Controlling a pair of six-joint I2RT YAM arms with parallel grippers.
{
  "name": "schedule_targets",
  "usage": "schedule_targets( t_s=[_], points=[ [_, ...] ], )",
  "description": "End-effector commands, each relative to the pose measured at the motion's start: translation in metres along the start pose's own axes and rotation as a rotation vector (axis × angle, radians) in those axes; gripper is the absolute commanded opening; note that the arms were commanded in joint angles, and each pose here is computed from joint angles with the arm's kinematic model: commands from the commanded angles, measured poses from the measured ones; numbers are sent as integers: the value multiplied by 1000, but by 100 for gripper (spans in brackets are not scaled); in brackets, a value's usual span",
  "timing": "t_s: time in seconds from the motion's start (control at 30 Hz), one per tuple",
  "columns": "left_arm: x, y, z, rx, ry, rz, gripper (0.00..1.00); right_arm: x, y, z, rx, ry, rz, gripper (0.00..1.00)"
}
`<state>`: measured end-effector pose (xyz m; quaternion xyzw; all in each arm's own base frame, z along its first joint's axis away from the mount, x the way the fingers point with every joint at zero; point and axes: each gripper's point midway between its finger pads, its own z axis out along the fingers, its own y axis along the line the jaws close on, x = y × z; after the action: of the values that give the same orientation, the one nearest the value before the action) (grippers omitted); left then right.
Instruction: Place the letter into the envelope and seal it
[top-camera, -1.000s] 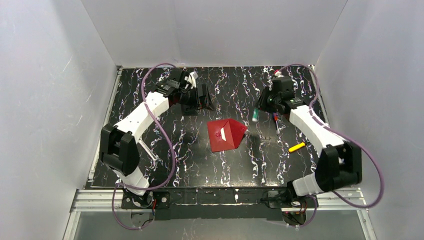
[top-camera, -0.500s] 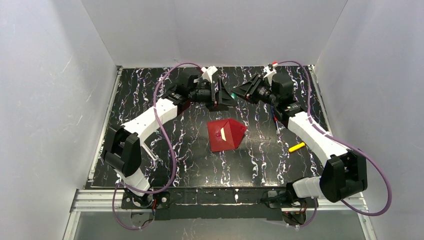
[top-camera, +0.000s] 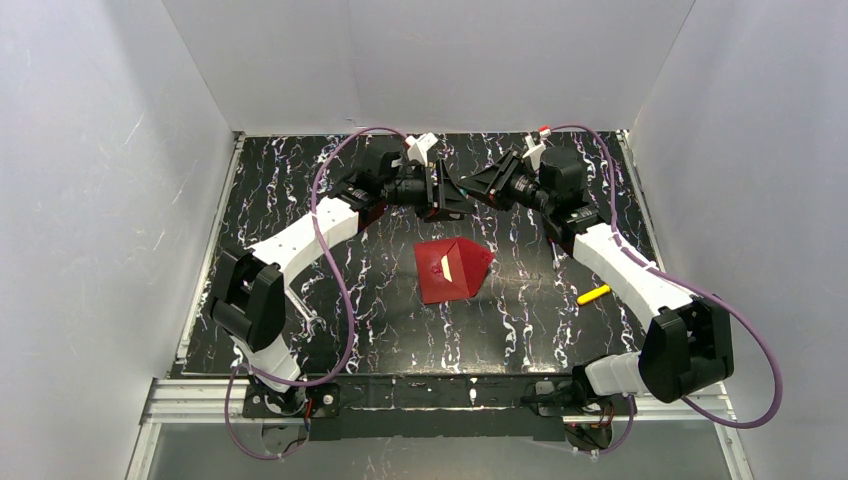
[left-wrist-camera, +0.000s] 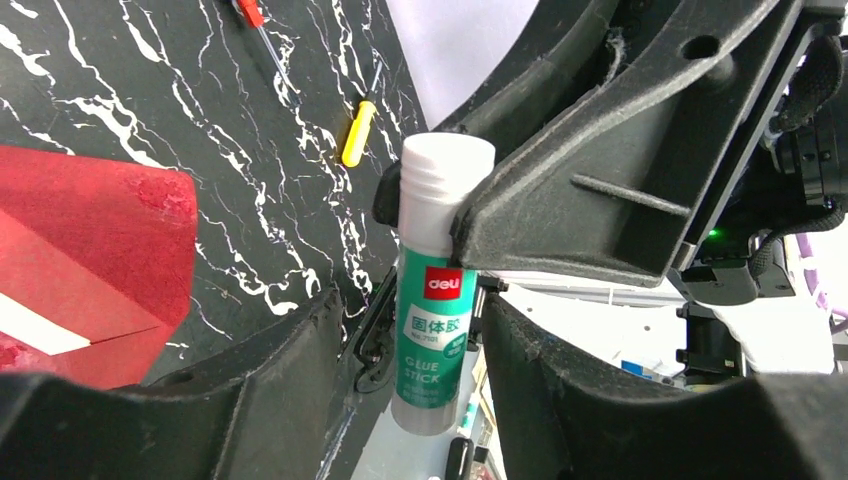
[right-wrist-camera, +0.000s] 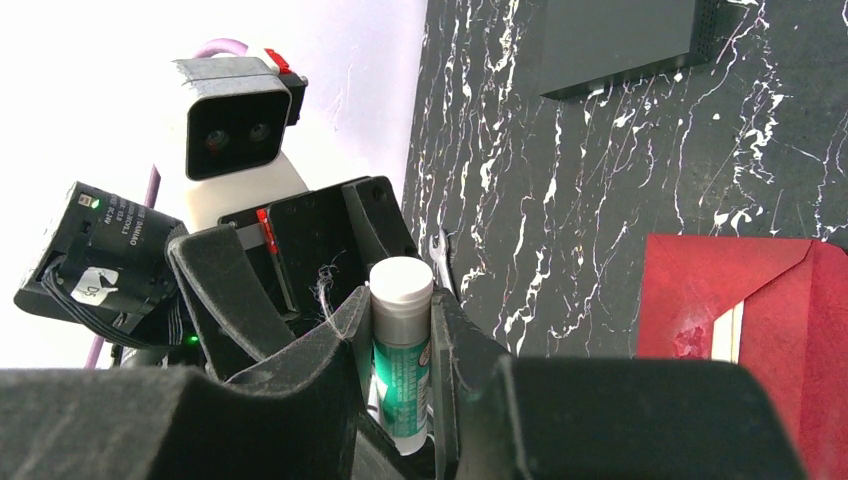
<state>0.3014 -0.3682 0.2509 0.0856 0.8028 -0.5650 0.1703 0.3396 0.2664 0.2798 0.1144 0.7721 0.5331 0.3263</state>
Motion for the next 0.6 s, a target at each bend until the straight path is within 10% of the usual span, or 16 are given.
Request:
schedule_targets(
  t_s=[0.0,0.3,0.4,0.57],
  points=[
    [-2,-5,-9,1,-29,12,51,1,8,-3,-27,3,-25,24],
    [-2,-7,-10,8,-14,40,0,5,3,-2,-12,29,-39,32],
    [6,-1,-15,-33,22,90,0,6,-4,-1,35,51,-59,54],
    [16,1,-30,-80,76,229,0,12,-4,1,65,136,-101,47]
  ],
)
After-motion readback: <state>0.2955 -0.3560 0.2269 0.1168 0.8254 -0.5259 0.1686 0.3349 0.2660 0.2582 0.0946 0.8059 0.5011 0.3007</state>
